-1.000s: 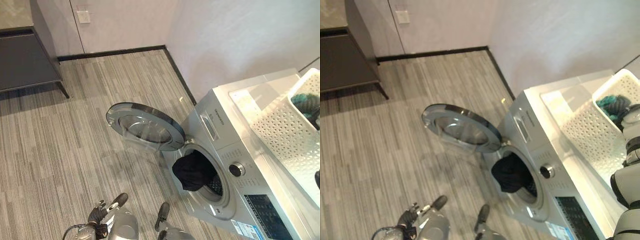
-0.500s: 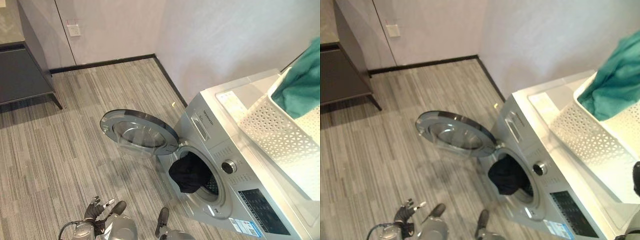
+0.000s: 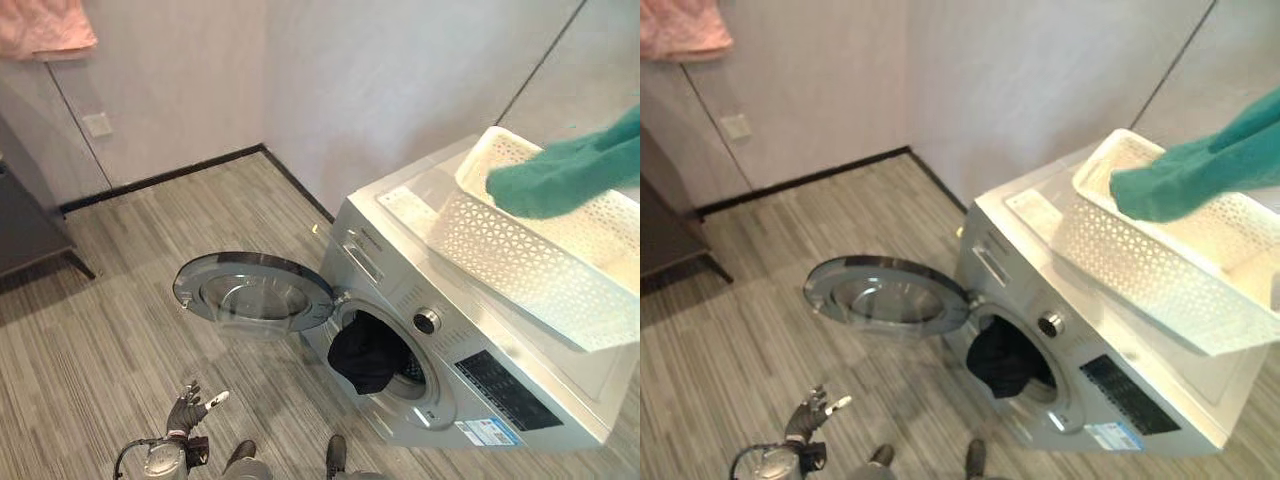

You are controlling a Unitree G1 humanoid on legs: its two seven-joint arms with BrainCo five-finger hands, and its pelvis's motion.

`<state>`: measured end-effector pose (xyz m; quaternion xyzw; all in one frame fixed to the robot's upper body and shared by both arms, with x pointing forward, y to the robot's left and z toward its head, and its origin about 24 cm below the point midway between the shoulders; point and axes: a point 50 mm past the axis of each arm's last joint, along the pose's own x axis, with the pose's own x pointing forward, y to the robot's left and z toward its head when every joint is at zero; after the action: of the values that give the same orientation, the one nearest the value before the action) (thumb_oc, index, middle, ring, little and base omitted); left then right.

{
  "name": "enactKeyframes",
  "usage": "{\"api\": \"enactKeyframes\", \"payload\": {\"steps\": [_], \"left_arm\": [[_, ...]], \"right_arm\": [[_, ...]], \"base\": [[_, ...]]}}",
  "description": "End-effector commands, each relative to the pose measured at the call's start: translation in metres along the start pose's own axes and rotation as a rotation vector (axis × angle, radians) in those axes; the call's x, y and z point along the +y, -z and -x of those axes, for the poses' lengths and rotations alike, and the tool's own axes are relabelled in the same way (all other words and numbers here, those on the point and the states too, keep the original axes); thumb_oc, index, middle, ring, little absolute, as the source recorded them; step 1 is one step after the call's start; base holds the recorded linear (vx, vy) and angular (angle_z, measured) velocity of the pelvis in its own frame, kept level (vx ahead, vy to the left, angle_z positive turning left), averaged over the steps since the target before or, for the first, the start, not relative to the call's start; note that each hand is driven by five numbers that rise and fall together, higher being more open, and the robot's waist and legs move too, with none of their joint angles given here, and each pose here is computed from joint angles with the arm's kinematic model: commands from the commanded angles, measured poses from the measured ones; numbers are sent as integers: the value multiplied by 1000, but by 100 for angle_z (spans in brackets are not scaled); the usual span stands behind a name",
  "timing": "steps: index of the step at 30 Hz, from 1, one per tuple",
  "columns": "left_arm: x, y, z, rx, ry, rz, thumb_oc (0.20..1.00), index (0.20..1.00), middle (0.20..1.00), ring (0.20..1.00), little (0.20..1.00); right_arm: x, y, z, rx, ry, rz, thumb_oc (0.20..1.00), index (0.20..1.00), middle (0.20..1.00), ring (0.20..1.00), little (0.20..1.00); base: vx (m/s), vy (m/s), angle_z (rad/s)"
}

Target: Grab the laundry basket,head to the washer,open it,put in the laundry and shut it.

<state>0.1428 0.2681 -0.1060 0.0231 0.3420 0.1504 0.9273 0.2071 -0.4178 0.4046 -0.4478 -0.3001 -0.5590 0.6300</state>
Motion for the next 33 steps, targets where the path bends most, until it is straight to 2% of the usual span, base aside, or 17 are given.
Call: {"api": "enactKeyframes", "payload": {"steps": [1, 5, 13, 16, 19, 23, 28, 29, 31, 33], "left_arm": [[20, -5, 0, -29, -26, -75, 1000, 1000, 1000, 1000, 1000], [25, 5, 4, 11, -61, -49, 1000, 1000, 1000, 1000, 1000], [29, 24, 8, 82, -112, 46, 1000, 1000, 1000, 1000, 1000], [24, 29, 8, 107, -120, 56, 1000, 1000, 1000, 1000, 1000], [15, 29, 6, 108, -103, 51, 1000, 1000, 1000, 1000, 1000], [13, 28, 6, 101, -91, 26, 1000, 1000, 1000, 1000, 1000], [13, 13, 3, 35, -87, -9, 1000, 1000, 1000, 1000, 1000], [12, -1, 1, -31, -70, -65, 1000, 1000, 1000, 1000, 1000], [11, -10, 0, -74, -57, -102, 1000, 1000, 1000, 1000, 1000], [3, -52, 3, -284, 22, -270, 1000, 1000, 1000, 1000, 1000]], "right_arm": [[-53, -17, -27, -86, 193, 33, 200, 200, 200, 200, 200], [-66, -12, -29, -82, 210, 82, 200, 200, 200, 200, 200], [-61, 16, -8, -27, 162, 121, 200, 200, 200, 200, 200], [-43, 33, 19, 5, 100, 90, 200, 200, 200, 200, 200], [-24, 38, 62, -8, 55, 20, 200, 200, 200, 200, 200], [-20, 31, 83, -41, 59, -21, 200, 200, 200, 200, 200], [-9, 6, 119, -127, -11, -122, 200, 200, 200, 200, 200], [-2, -8, 137, -168, -83, -187, 200, 200, 200, 200, 200], [0, -14, 145, -184, -112, -226, 200, 200, 200, 200, 200], [8, -39, 169, -258, -240, -387, 200, 200, 200, 200, 200]], "base": [[-7, 66, -31], [-5, 69, -26], [-2, 23, -15], [-2, -4, -18], [0, -17, -7], [-6, -5, -12], [-22, -10, -3], [0, 0, 0], [0, 0, 0], [-56, -23, -5]]}}
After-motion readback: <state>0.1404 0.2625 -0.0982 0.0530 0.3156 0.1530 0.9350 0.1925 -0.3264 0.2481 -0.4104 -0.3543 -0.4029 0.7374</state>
